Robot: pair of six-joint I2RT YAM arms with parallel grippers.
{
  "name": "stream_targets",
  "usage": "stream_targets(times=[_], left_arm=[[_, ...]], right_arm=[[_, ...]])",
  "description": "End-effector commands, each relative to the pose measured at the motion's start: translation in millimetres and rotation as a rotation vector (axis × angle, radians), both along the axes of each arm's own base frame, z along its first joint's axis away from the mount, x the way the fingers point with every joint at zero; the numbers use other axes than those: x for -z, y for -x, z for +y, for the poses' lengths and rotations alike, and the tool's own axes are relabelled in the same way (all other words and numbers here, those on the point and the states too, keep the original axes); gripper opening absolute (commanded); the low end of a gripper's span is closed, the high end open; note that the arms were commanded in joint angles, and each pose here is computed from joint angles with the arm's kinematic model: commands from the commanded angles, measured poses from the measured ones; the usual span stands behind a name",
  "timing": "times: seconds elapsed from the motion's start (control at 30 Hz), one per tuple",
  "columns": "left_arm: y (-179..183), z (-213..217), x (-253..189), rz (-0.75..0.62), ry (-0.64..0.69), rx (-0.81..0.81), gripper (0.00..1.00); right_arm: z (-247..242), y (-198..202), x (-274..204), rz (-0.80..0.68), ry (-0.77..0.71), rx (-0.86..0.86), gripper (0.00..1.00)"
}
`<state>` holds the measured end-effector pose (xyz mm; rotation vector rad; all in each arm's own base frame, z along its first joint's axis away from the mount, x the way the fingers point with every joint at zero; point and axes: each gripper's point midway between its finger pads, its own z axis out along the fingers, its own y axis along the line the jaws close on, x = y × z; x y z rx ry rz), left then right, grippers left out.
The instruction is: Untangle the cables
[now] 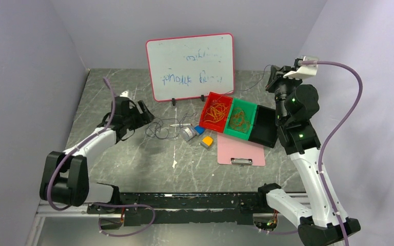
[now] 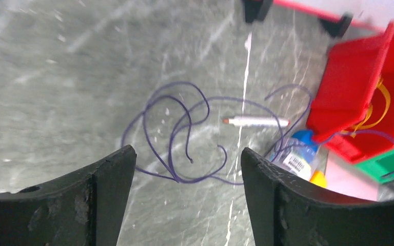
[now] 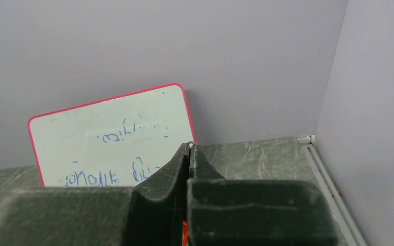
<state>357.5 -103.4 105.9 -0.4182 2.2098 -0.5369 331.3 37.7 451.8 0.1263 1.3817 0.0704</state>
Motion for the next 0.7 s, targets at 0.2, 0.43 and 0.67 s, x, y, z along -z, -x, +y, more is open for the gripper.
stream_targets(times=[0.2, 0.43, 0.67], left_arm=[[7, -46, 44, 0.111, -0.129, 0.15, 0.82], [-5, -35, 70, 0.192, -0.217, 0.105, 0.67], [0, -26, 91, 0.259, -0.267, 0.075, 0.42]], right_arm=[[10, -5, 8, 0.019, -0.027, -0.052, 0.0], [12, -6, 9, 0.023, -0.034, -0.063, 0.0], [7, -1, 2, 0.001, -0.038, -0.042, 0.0]])
